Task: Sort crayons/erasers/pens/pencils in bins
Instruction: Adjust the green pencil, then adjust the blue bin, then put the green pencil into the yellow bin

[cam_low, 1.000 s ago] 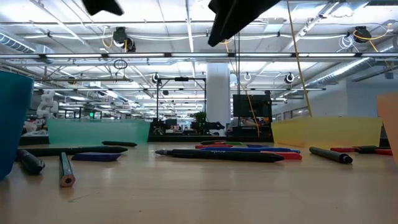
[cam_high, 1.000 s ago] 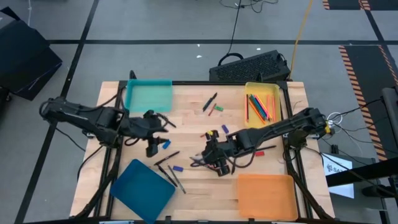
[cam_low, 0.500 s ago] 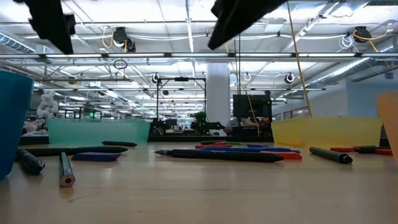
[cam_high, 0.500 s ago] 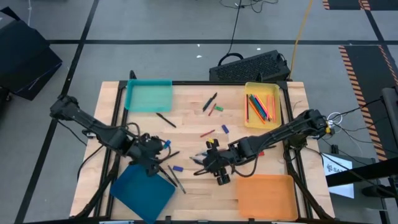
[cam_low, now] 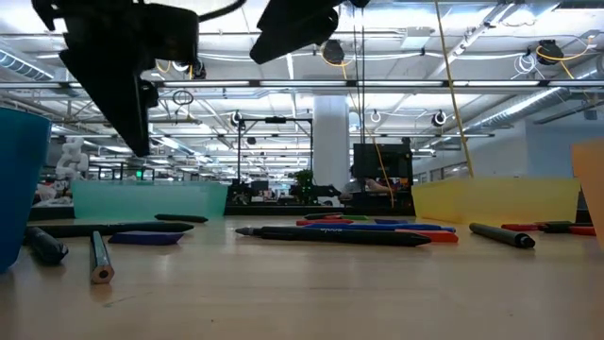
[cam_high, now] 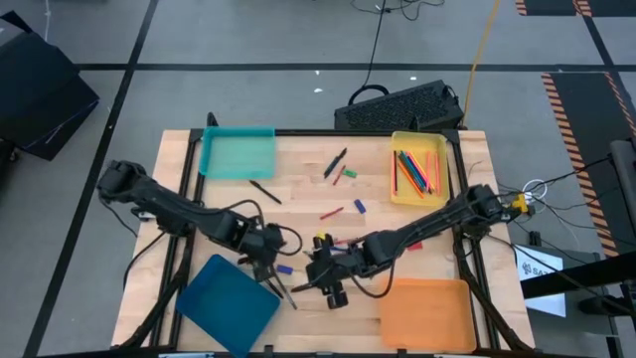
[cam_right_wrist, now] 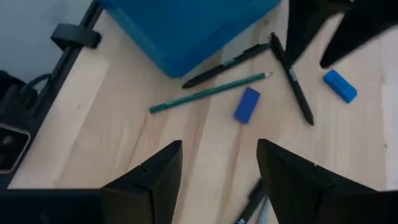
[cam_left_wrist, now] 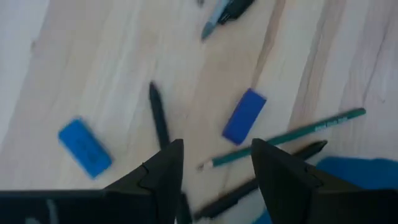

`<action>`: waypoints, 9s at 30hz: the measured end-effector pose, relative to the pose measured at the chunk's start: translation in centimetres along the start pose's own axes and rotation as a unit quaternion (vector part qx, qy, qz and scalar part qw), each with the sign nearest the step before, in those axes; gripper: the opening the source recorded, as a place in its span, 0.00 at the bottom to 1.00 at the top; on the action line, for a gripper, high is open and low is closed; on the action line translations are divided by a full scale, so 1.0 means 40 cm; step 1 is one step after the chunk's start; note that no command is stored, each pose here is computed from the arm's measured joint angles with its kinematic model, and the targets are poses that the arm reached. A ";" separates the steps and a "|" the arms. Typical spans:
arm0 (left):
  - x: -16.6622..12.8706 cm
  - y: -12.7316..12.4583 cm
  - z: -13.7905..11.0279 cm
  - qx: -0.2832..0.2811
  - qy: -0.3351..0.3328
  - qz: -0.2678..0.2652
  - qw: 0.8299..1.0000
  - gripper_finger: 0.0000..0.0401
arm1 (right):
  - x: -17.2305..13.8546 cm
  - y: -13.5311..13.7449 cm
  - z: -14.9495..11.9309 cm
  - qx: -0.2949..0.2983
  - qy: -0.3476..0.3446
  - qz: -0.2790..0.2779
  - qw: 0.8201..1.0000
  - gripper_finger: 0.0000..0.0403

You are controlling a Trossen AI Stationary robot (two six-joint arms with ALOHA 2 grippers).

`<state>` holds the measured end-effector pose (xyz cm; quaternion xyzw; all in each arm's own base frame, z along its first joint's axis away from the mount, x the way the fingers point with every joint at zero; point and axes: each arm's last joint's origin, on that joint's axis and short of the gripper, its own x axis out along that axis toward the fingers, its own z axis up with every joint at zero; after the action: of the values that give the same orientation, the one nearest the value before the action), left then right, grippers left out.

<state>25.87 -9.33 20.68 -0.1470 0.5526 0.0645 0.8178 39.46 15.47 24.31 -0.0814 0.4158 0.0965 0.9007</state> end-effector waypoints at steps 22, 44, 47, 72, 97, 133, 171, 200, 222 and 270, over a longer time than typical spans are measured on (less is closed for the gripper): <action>0.141 -0.101 0.050 0.258 0.075 -0.090 0.959 0.48 | 0.010 0.071 -0.043 -0.048 0.020 -0.001 0.999 0.47; 0.172 -0.040 0.066 0.380 0.133 0.071 0.913 0.48 | 0.008 0.079 -0.054 0.003 0.038 -0.006 0.999 0.46; 0.146 -0.024 0.075 0.368 0.171 0.054 0.912 0.48 | 0.008 0.078 -0.054 0.011 0.038 -0.007 0.999 0.46; 0.194 -0.027 0.062 0.475 0.092 0.020 0.875 0.48 | 0.005 0.088 -0.055 0.067 0.037 -0.016 0.997 0.46; 0.158 0.009 0.077 0.360 0.226 0.022 0.905 0.48 | 0.005 0.088 -0.061 0.059 0.049 -0.014 0.997 0.46; 0.029 -0.087 0.109 0.534 0.151 -0.123 0.822 0.48 | -0.029 0.111 -0.054 -0.003 0.036 -0.004 0.999 0.46; 0.257 0.163 0.042 0.632 -0.114 -0.199 0.740 0.22 | -0.247 0.047 0.017 0.075 -0.107 -0.085 0.988 0.43; 0.201 0.180 0.012 0.516 -0.055 -0.182 0.836 0.22 | -0.250 0.048 0.029 0.057 -0.128 -0.084 0.987 0.43; 0.311 0.147 0.024 0.500 -0.135 -0.281 0.808 0.22 | -0.249 0.046 0.026 0.058 -0.121 -0.084 0.987 0.43; 0.366 0.066 0.029 0.487 -0.228 -0.277 0.796 0.04 | -0.247 0.044 0.023 0.057 -0.114 -0.084 0.988 0.43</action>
<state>31.76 -7.32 7.13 0.1431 0.2442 -0.4112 0.8665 33.42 16.33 32.35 -0.0529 0.3065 0.0054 0.9504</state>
